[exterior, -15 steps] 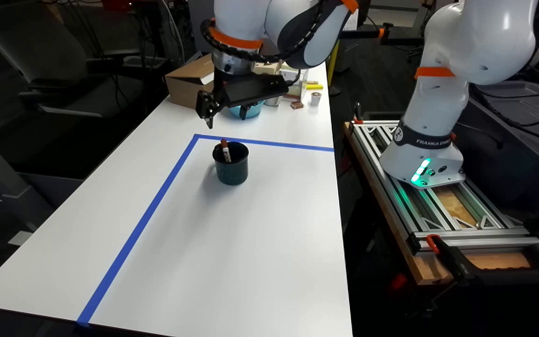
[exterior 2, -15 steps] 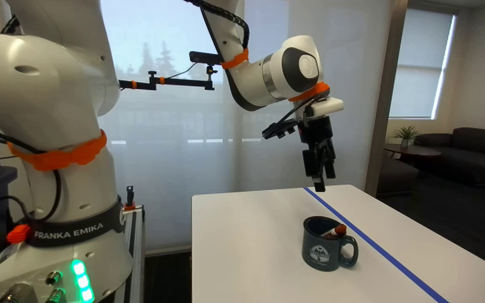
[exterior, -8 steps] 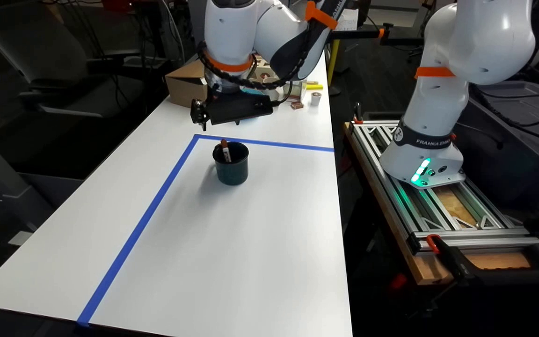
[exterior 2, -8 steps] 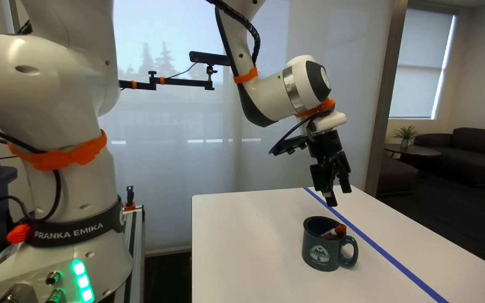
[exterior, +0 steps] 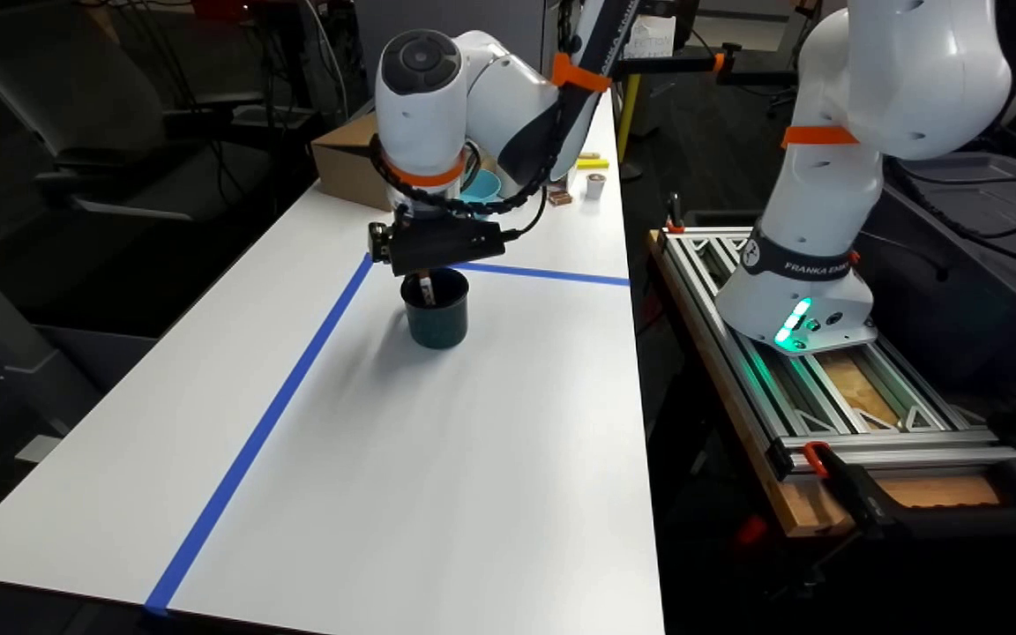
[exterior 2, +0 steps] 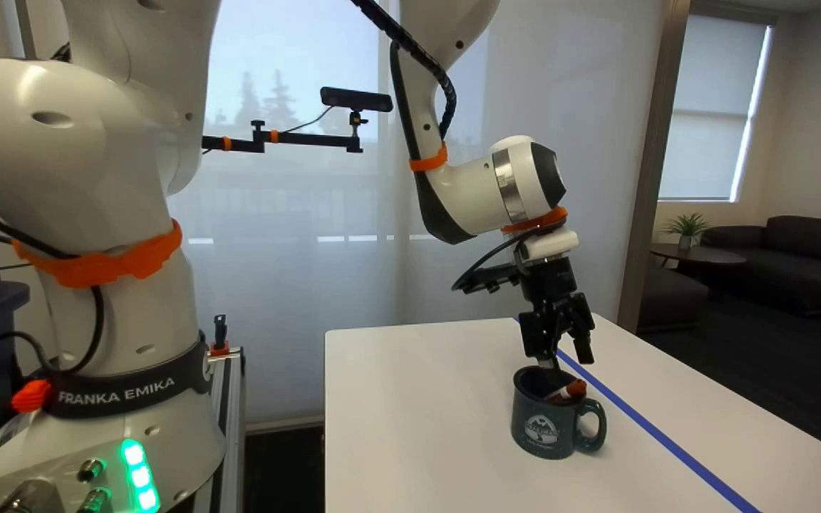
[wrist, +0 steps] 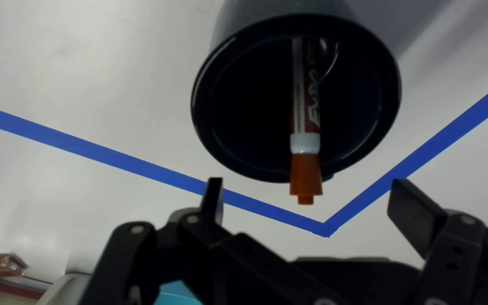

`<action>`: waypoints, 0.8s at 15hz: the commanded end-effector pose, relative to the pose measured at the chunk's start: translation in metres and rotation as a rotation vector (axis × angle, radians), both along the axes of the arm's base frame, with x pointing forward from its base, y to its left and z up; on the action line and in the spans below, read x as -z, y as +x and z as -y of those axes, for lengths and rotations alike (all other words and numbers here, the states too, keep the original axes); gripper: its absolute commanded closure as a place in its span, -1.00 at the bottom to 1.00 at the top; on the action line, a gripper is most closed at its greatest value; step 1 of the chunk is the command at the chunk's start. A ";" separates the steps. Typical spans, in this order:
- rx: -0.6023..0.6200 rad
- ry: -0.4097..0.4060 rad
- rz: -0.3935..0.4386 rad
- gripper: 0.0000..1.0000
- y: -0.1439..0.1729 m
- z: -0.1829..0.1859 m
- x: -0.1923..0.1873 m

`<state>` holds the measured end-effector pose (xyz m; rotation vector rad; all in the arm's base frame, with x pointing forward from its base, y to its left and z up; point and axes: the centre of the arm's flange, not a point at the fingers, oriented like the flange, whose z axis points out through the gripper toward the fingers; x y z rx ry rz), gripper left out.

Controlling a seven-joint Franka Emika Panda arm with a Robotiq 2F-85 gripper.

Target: Put the marker on the table

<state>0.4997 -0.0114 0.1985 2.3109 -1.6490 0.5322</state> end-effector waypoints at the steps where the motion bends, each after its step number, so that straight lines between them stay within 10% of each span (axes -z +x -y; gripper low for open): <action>1: 0.025 -0.029 0.008 -1.00 0.009 -0.005 0.014; 12: 0.035 -0.061 0.010 -0.14 0.017 -0.006 0.023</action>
